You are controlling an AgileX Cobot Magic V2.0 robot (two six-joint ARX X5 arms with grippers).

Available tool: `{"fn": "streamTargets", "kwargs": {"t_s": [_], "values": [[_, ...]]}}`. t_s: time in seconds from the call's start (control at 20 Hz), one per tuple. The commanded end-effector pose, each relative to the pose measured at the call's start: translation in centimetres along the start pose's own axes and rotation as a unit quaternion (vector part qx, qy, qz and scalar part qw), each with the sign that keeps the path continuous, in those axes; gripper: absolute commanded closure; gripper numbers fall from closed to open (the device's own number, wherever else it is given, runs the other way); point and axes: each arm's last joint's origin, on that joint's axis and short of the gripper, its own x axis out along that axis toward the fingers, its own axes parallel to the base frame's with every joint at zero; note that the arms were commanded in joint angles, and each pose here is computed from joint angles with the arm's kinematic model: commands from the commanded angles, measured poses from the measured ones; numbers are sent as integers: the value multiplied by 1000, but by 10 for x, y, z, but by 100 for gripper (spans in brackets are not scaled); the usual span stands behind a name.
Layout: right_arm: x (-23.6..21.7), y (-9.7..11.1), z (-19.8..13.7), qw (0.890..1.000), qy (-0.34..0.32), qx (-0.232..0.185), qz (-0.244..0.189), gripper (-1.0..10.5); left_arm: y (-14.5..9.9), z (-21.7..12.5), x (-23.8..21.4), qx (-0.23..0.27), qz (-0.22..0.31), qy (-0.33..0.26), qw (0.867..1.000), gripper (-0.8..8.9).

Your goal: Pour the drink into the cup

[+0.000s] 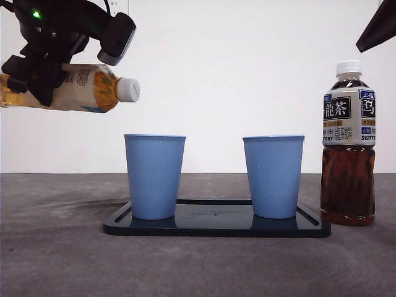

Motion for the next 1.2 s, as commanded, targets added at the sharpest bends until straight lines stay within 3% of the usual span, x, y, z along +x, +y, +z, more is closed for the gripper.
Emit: {"fn": "streamTargets", "kwargs": {"t_s": [0.05, 0.15, 0.25, 0.4, 0.5, 0.6, 0.7, 0.9, 0.95, 1.05, 1.2], "values": [[-2, 2, 5, 1000, -8, -8, 5, 464, 11, 3, -5, -17, 21, -2, 1000, 668], [-2, 2, 5, 1000, -8, -8, 5, 464, 12, 4, -5, -44, 21, -10, 999, 668], [-2, 2, 4, 1000, -8, -8, 5, 464, 13, 4, -5, -109, 24, -20, 994, 668], [-2, 2, 4, 1000, -8, -8, 4, 464, 16, 1, -6, -226, 2, -56, 972, 668], [-2, 2, 4, 1000, -5, -9, 3, 464, 18, -5, -10, -325, -32, -97, 940, 668], [-2, 2, 3, 1000, 1, -7, 2, 464, 23, -17, -12, -441, -92, -147, 881, 667], [-2, 2, 2, 1000, 2, -7, 2, 464, 28, -31, -9, -524, -148, -181, 819, 665], [-2, 1, 2, 1000, 2, -7, 2, 464, 27, -49, 14, -621, -197, -222, 726, 658], [-2, 1, 2, 1000, 2, -7, 2, 464, 22, -49, 20, -632, -204, -233, 710, 658], [-2, 1, 2, 1000, 2, -7, 2, 464, 11, -46, 31, -650, -198, -246, 692, 658], [-2, 1, 2, 1000, 2, -7, 1, 464, -7, -41, 41, -659, -182, -270, 678, 659]]}}
